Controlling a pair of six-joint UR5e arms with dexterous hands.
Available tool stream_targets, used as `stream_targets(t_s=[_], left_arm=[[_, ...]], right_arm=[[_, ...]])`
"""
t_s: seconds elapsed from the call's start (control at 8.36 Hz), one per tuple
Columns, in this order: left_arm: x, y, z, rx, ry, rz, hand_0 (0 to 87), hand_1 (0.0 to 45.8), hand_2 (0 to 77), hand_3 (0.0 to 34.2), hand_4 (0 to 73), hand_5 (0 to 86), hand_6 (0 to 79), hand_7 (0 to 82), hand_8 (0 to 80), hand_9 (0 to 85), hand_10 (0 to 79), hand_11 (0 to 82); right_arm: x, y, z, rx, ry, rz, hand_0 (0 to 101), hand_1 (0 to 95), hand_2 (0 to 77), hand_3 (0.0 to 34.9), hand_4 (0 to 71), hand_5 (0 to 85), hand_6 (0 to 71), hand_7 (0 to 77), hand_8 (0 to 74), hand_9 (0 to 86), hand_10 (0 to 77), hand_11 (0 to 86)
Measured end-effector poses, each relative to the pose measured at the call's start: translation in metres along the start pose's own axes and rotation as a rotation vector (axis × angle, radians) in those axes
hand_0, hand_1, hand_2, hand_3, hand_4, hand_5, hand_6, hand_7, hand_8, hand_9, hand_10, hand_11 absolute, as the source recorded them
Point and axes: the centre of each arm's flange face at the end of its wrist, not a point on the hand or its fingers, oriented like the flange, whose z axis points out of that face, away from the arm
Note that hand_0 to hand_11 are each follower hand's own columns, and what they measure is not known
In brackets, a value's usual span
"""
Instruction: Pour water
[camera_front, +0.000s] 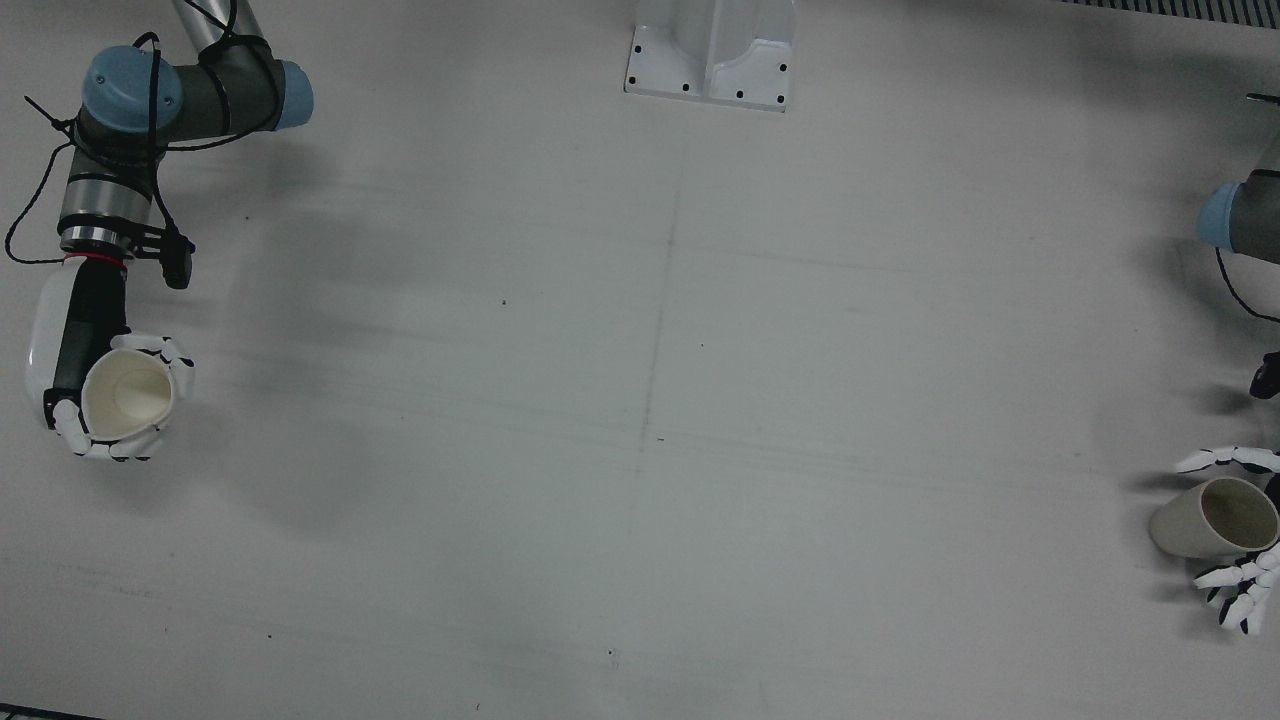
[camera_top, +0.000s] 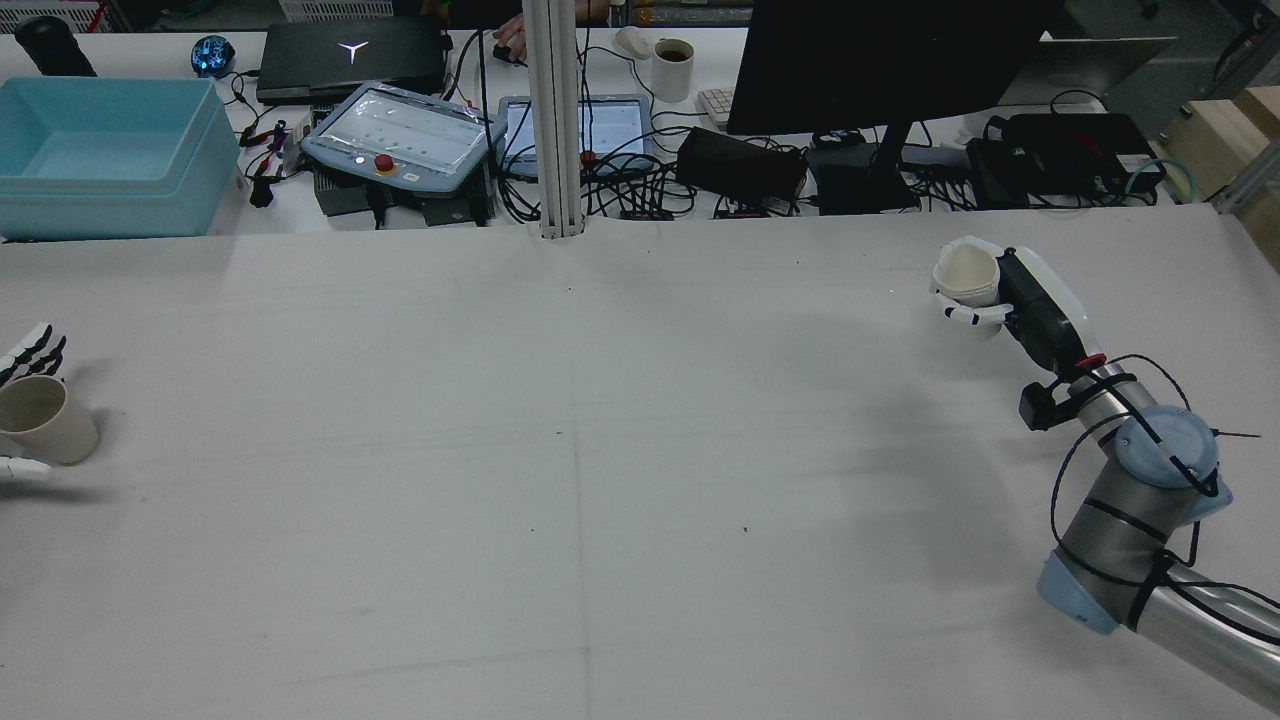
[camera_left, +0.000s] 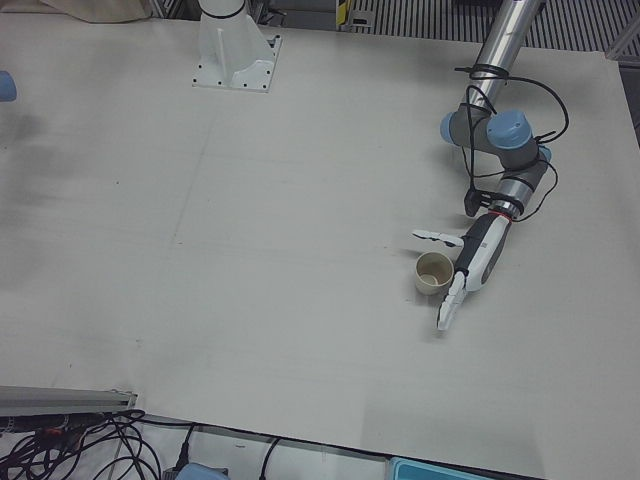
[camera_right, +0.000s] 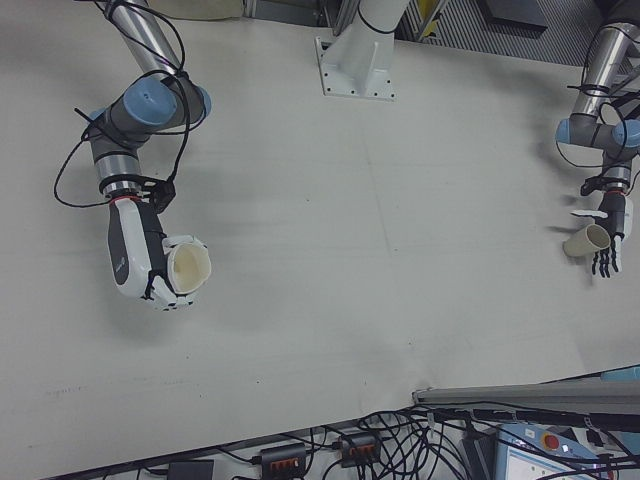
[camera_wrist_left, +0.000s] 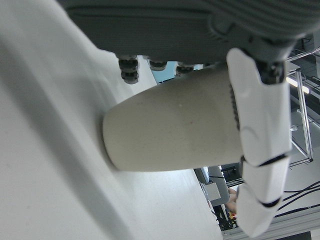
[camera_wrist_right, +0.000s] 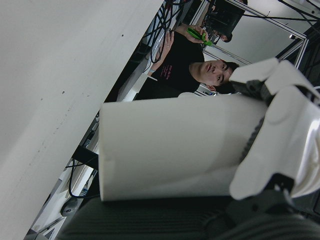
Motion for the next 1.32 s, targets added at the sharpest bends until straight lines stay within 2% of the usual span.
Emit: stream_targets(t_s=[0.12, 0.24, 0.36, 0.48, 0.6, 0.84, 0.96, 1.08, 1.2, 1.32], left_arm=[[0.001, 0.000, 0.000, -0.002, 0.004, -0.007, 59.6, 21.3, 2.7, 13.1, 1.1, 0.0, 0.5, 0.5, 0.5, 2.2, 1.6, 4.9], [0.002, -0.002, -0.001, 0.003, 0.006, -0.005, 61.9, 22.9, 2.2, 12.5, 1.1, 0.0, 0.5, 0.5, 0.5, 2.2, 1.6, 3.3], [0.001, -0.009, -0.005, 0.012, 0.006, -0.002, 61.9, 22.9, 2.2, 10.4, 1.1, 0.0, 0.5, 0.5, 0.5, 2.2, 1.6, 3.3], [0.001, -0.018, -0.011, 0.022, 0.008, 0.003, 61.9, 22.9, 2.2, 10.4, 1.1, 0.0, 0.5, 0.5, 0.5, 2.2, 1.6, 3.3], [0.002, -0.024, -0.015, 0.028, 0.012, 0.004, 59.5, 20.7, 1.6, 11.3, 1.1, 0.0, 0.5, 0.5, 0.5, 2.2, 1.6, 4.4], [0.007, -0.029, -0.020, 0.033, 0.024, 0.006, 58.0, 20.7, 1.6, 14.6, 1.1, 0.0, 0.5, 0.5, 0.5, 2.2, 1.6, 4.4], [0.008, -0.031, -0.024, 0.033, 0.027, 0.006, 58.0, 20.7, 1.6, 14.5, 1.1, 0.0, 0.5, 0.5, 0.0, 2.2, 1.6, 4.4], [0.009, -0.032, -0.029, 0.031, 0.030, 0.004, 58.0, 20.7, 1.6, 16.3, 1.1, 0.0, 0.5, 0.5, 0.0, 2.2, 1.1, 4.4], [0.011, -0.033, -0.035, 0.028, 0.032, 0.003, 57.9, 20.7, 1.6, 17.0, 1.1, 0.0, 0.5, 0.5, 0.5, 2.2, 1.1, 4.4], [0.013, -0.031, -0.040, 0.023, 0.035, 0.002, 58.0, 20.7, 1.6, 17.0, 1.1, 0.0, 0.5, 0.5, 0.5, 2.2, 1.1, 4.4]], right_arm=[[0.000, 0.000, 0.000, 0.000, 0.000, 0.000, 47, 14.2, 46.4, 0.0, 25.1, 57.8, 54.5, 44.7, 46.9, 60.0, 41.5, 58.9], [0.001, -0.003, -0.001, 0.004, 0.003, -0.003, 47, 14.2, 46.4, 0.0, 25.6, 58.4, 55.1, 45.8, 46.9, 60.0, 41.5, 58.9], [0.004, -0.008, -0.002, 0.010, 0.008, -0.002, 47, 14.2, 46.4, 0.0, 25.6, 58.4, 55.1, 45.8, 46.9, 60.0, 41.5, 58.9], [0.006, -0.011, -0.003, 0.012, 0.011, 0.005, 47, 14.2, 46.9, 0.0, 26.7, 57.8, 55.6, 45.8, 47.5, 60.5, 42.0, 59.5], [0.009, -0.011, -0.003, 0.009, 0.016, 0.018, 46, 13.6, 46.9, 0.0, 27.3, 56.7, 56.2, 45.3, 47.5, 60.5, 43.1, 61.1], [0.014, -0.010, -0.005, 0.004, 0.029, 0.075, 46, 13.6, 46.9, 0.4, 27.3, 56.7, 57.3, 45.3, 49.1, 62.2, 44.2, 61.1], [0.019, -0.013, -0.012, 0.006, 0.045, 0.111, 46, 13.1, 46.4, 0.3, 29.5, 56.2, 57.8, 45.3, 51.3, 62.2, 45.8, 61.1], [0.026, -0.018, -0.022, 0.012, 0.063, 0.137, 45, 12.0, 45.8, 0.3, 33.3, 55.1, 60.5, 47.5, 51.8, 62.7, 45.8, 61.1], [0.030, -0.023, -0.030, 0.015, 0.069, 0.160, 45, 12.0, 45.8, 0.3, 33.3, 55.6, 60.5, 47.5, 51.8, 62.7, 45.8, 61.1], [0.030, -0.026, -0.033, 0.013, 0.050, 0.171, 45, 12.0, 45.8, 0.2, 29.5, 54.0, 61.6, 46.9, 51.8, 62.7, 45.8, 61.1]])
